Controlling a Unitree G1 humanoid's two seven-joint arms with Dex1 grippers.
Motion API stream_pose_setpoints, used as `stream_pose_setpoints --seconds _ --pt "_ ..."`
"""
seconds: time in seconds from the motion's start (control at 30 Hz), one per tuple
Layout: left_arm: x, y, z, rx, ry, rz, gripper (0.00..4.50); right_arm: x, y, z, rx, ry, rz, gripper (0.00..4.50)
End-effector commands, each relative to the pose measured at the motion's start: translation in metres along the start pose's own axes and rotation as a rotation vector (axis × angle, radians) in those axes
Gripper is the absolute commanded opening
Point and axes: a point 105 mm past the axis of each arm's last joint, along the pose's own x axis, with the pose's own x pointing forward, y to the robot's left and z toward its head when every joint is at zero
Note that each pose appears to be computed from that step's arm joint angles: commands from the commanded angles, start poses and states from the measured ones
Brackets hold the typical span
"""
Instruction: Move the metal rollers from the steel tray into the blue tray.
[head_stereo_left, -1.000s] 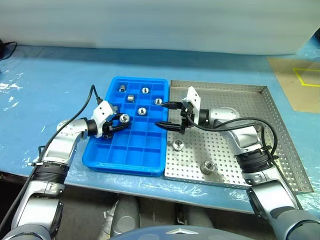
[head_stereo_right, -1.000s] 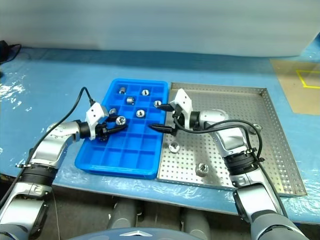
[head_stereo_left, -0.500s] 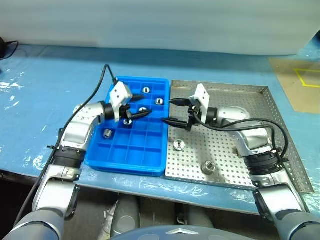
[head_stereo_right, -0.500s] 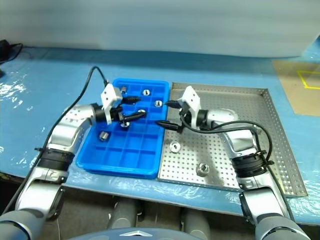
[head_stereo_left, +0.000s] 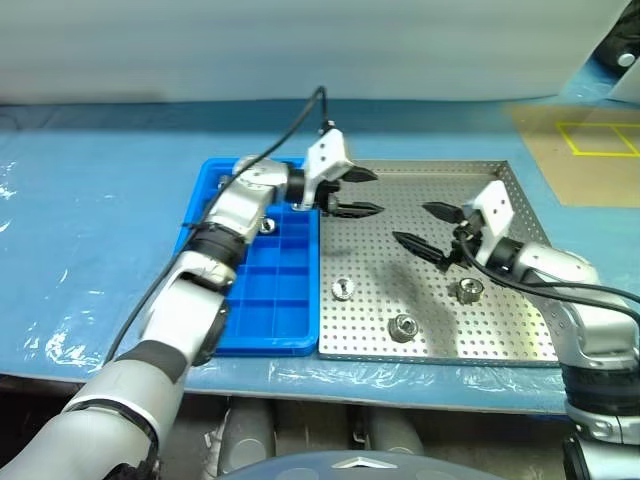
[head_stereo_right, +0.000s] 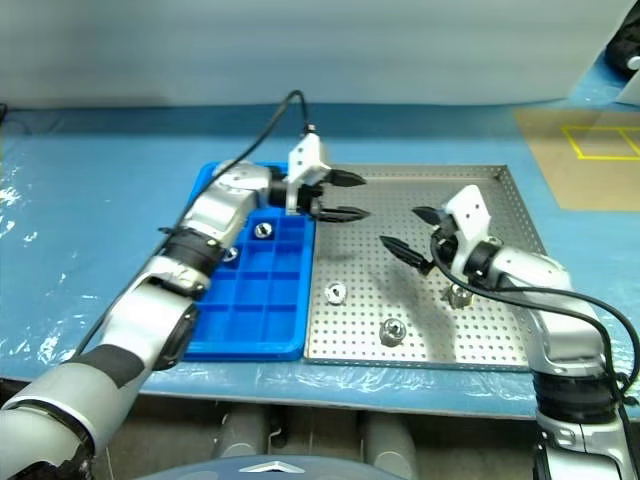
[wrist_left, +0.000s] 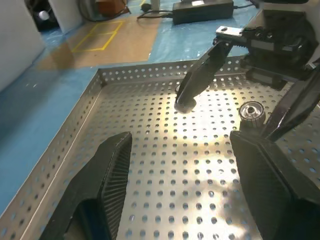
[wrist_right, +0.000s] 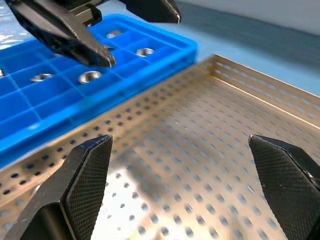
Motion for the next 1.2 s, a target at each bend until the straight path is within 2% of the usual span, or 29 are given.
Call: stream_pose_setpoints --seconds 0.03,0.23,0.4,0.7,1.2 --pt "0.030 -0.008 -0.004 0.034 0.017 -0.023 3.29 -0.027 -0.016 0.027 -0.054 -0.089 -0.160 4.50" --pt "0.077 -0.044 -0.014 -0.048 0.003 -0.115 3.29 -0.069 -0.028 0.038 -0.073 -0.116 -0.357 4.50" --pt "0.105 -0.072 -0.018 -0.066 0.010 -0.172 3.29 -0.092 -0.010 0.036 -0.068 -0.068 -0.394 4.50" --pt "0.121 -0.093 -0.023 -0.103 0.009 -0.203 3.29 -0.109 0.005 0.027 -0.035 -0.023 -0.455 4.50" --pt "0.140 -0.114 -0.050 -0.046 0.160 -0.142 3.29 -0.112 0.004 0.019 -0.036 0.014 -0.501 4.50"
